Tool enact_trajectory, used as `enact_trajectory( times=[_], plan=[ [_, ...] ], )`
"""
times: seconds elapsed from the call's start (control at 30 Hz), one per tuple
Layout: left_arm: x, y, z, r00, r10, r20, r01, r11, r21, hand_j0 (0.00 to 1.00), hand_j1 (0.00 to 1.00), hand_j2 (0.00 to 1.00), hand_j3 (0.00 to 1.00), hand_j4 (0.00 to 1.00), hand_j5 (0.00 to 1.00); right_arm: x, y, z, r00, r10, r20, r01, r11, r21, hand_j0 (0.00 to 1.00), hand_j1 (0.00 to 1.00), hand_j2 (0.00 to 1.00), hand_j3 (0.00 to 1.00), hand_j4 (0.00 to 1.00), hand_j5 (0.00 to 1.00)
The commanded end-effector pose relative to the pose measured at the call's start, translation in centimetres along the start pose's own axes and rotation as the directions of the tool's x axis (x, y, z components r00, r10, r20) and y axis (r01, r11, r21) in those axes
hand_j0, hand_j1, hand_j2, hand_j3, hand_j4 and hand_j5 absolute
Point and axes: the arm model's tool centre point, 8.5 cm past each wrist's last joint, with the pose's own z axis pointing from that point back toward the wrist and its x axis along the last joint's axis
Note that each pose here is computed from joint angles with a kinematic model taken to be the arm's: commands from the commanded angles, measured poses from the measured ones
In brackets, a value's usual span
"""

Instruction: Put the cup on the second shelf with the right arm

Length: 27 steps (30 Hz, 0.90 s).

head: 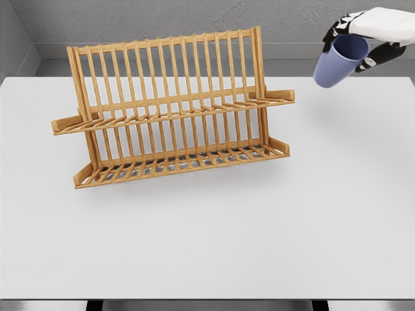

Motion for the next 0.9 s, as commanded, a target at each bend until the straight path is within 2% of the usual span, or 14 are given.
enact_trajectory(
  times=[0.0,0.07,0.3,0.43,0.63,0.77,0.87],
  plan=[
    [0.0,0.0,0.0,1.000,0.000,0.000,0.000,1.000,0.000,1.00,1.00,1.00,1.00,1.00,1.00,0.7,-0.6,-0.2,1.000,0.014,0.020,-0.014,1.000,-0.014,0.59,0.59,0.59,0.59,0.59,0.59],
    [0.0,0.0,0.0,1.000,0.000,0.000,0.000,1.000,0.000,1.00,1.00,1.00,1.00,1.00,1.00,1.3,-1.5,0.0,0.999,0.029,0.034,-0.028,0.999,-0.042,0.59,0.59,0.59,0.59,0.59,0.59],
    [0.0,0.0,0.0,1.000,0.000,0.000,0.000,1.000,0.000,1.00,1.00,1.00,1.00,1.00,1.00,3.7,-2.9,-0.7,0.992,0.086,0.096,-0.079,0.994,-0.070,0.59,0.59,0.59,0.59,0.59,0.59],
    [0.0,0.0,0.0,1.000,0.000,0.000,0.000,1.000,0.000,1.00,1.00,1.00,1.00,1.00,1.00,4.1,-3.0,-0.8,0.990,0.093,0.104,-0.085,0.994,-0.073,0.59,0.59,0.59,0.59,0.59,0.59],
    [0.0,0.0,0.0,1.000,0.000,0.000,0.000,1.000,0.000,1.00,1.00,1.00,1.00,1.00,1.00,5.6,-3.6,-1.4,0.982,0.123,0.143,-0.112,0.990,-0.088,0.60,0.60,0.60,0.60,0.60,0.60],
    [0.0,0.0,0.0,1.000,0.000,0.000,0.000,1.000,0.000,1.00,1.00,1.00,1.00,1.00,1.00,7.7,-4.3,-1.9,0.967,0.165,0.192,-0.147,0.983,-0.108,0.60,0.60,0.60,0.60,0.60,0.60],
    [0.0,0.0,0.0,1.000,0.000,0.000,0.000,1.000,0.000,1.00,1.00,1.00,1.00,1.00,1.00,7.9,-4.3,-2.0,0.965,0.170,0.198,-0.151,0.983,-0.108,0.60,0.60,0.60,0.60,0.60,0.60]
  ],
)
